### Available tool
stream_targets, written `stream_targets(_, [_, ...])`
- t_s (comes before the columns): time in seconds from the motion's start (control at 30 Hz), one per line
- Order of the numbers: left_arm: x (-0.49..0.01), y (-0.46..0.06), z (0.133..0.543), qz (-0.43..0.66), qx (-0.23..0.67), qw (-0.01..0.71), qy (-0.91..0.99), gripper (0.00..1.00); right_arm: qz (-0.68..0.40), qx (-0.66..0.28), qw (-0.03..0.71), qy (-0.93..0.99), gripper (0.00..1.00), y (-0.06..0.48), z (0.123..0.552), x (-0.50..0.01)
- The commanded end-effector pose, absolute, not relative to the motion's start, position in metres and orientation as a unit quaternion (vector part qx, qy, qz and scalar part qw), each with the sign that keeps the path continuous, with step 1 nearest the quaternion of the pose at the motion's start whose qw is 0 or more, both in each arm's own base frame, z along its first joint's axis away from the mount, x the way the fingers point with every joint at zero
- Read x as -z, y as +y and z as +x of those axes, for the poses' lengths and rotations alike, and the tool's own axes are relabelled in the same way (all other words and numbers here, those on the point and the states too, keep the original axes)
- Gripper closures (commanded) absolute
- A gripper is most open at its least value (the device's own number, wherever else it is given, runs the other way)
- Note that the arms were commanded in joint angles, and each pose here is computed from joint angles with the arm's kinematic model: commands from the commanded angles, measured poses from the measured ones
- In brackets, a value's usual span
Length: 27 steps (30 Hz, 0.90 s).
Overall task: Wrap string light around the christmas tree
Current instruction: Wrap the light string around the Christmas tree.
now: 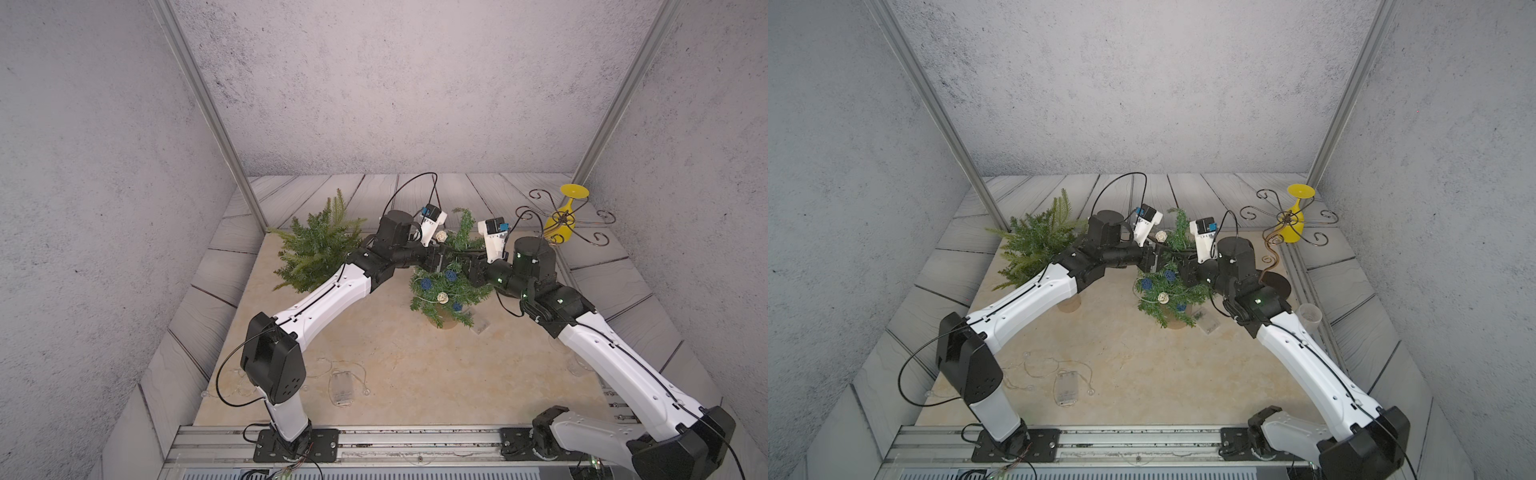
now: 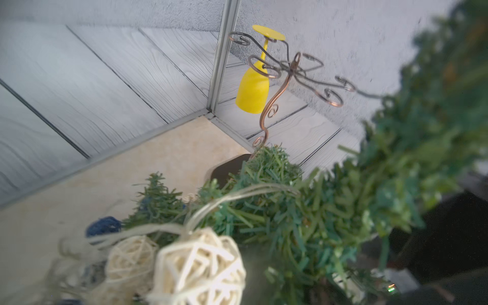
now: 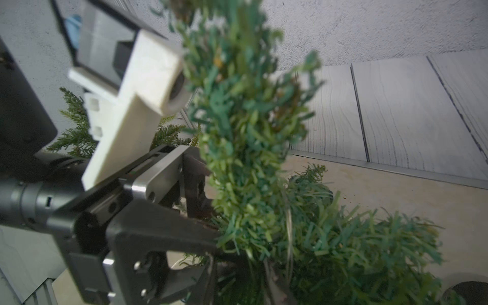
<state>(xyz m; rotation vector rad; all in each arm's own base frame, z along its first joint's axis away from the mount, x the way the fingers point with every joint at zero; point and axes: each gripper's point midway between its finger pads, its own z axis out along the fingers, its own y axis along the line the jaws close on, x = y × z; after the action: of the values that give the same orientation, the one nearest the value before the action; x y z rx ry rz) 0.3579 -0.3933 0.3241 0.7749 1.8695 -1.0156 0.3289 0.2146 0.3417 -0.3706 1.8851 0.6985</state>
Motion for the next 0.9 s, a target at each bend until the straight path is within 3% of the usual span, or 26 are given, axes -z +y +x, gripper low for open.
stream_targets(0.0, [-0.353,-0.366,0.357,0.287,0.359,0.467,0.756,0.27,-0.144,-0.296,0.542,0.773,0.66,0.211,0.326,-0.356])
stream_targets(0.27, [-0.386,-0.351,0.353,0.295,0.341,0.496,0.742,0.18,-0.14,-0.304,0.563,0.756,0.49,0.201,0.309,-0.379])
stream_targets(0.53, [-0.399,-0.318,0.347,0.25,0.3,0.513,0.764,0.18,-0.114,-0.253,0.561,0.78,0.33,0.171,0.293,-0.377])
stream_targets(0.7, [-0.405,-0.288,0.313,0.253,0.296,0.527,0.755,0.14,-0.085,-0.224,0.542,0.805,0.07,0.145,0.27,-0.365])
stream_targets(0.8, [-0.394,-0.26,0.291,0.243,0.28,0.536,0.758,0.11,-0.071,-0.218,0.523,0.821,0.0,0.136,0.26,-0.341])
stream_targets(0.87, [-0.385,-0.241,0.277,0.234,0.265,0.545,0.76,0.1,-0.061,-0.21,0.523,0.824,0.01,0.129,0.257,-0.324])
